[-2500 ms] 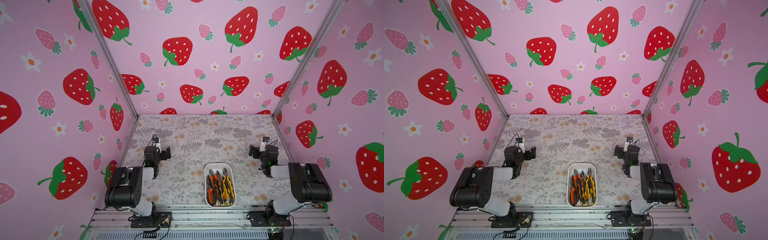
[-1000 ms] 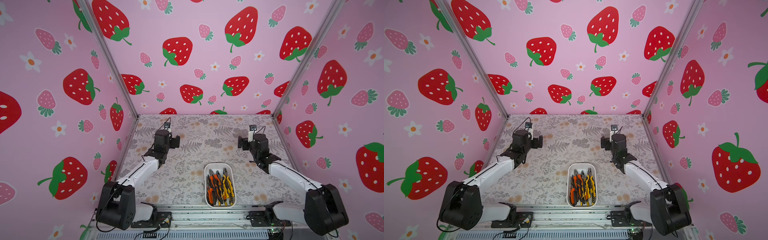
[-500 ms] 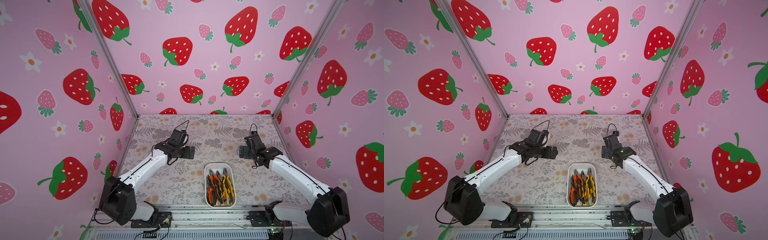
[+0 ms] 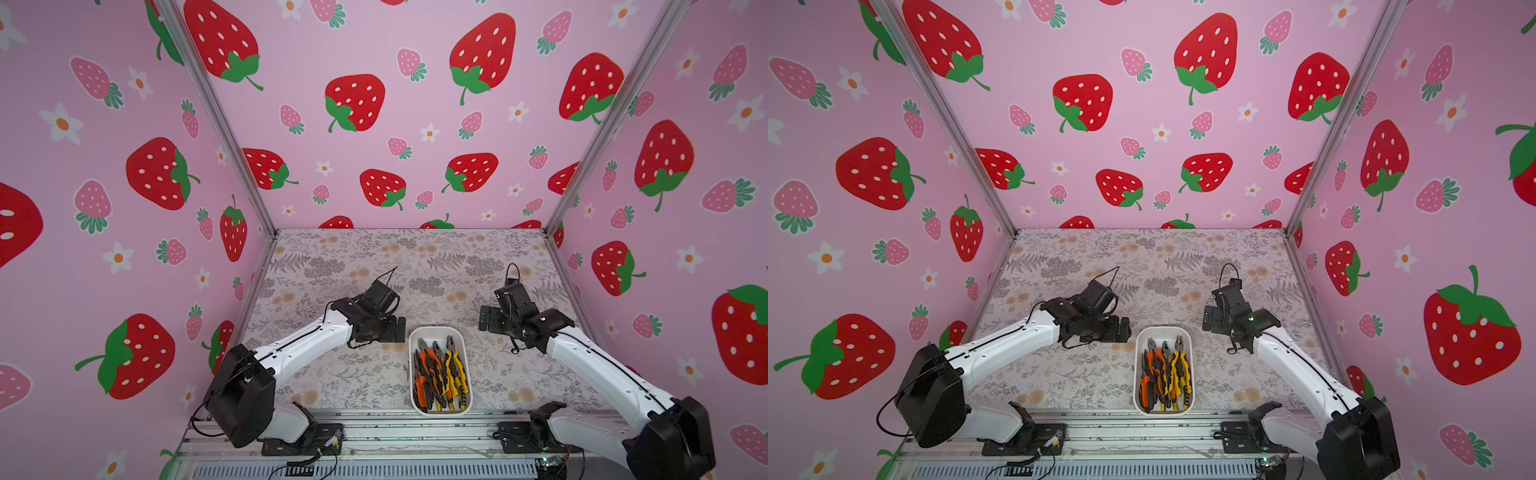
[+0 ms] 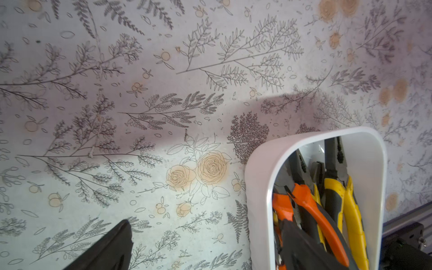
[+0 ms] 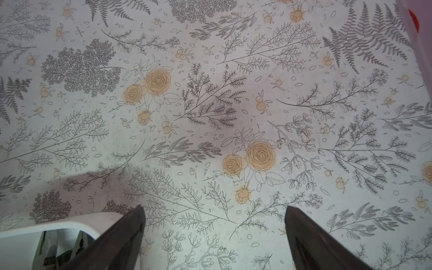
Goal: Take the pliers out of the storage box
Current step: Move the storage box to the center of the board.
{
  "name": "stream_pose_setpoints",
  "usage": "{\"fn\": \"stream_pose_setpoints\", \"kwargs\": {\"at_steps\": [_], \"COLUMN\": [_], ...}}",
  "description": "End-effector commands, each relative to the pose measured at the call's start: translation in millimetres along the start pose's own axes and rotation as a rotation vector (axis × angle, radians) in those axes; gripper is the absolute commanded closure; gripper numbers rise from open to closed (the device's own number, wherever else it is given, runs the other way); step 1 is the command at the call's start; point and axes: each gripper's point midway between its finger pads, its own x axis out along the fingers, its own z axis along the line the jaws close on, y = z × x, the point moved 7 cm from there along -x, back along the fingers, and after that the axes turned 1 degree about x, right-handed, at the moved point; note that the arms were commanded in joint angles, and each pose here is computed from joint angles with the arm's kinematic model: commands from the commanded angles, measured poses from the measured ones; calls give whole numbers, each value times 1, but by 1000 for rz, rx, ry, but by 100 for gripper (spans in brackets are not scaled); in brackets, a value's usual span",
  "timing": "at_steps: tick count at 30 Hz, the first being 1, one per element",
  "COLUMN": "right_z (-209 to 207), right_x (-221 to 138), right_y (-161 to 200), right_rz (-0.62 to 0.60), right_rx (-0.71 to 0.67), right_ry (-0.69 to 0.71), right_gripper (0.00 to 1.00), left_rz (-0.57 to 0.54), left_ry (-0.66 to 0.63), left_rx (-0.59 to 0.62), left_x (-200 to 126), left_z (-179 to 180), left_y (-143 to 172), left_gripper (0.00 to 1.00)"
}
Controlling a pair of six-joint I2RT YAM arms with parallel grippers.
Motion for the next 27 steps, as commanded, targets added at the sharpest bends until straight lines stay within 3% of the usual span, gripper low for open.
{"fn": "stream_pose_setpoints", "kwargs": {"at_steps": [1, 15, 27], "right_z": [0, 2, 16], "right_x": [3, 18, 25], "right_y": [7, 21, 8], "right_rz": [23, 84, 87], "right_rx": [-22, -47, -39], "right_ry": [2, -5, -22], "right_gripper": [1, 1, 1], "left_rz": [79, 152, 77], "left_ry": [-25, -33, 27], "left_rx": [-30, -26, -14], "left_x": [9, 23, 4], "left_z": [-5, -7, -21], "left_y": [8, 12, -4], "left_gripper": [0, 3, 3]}}
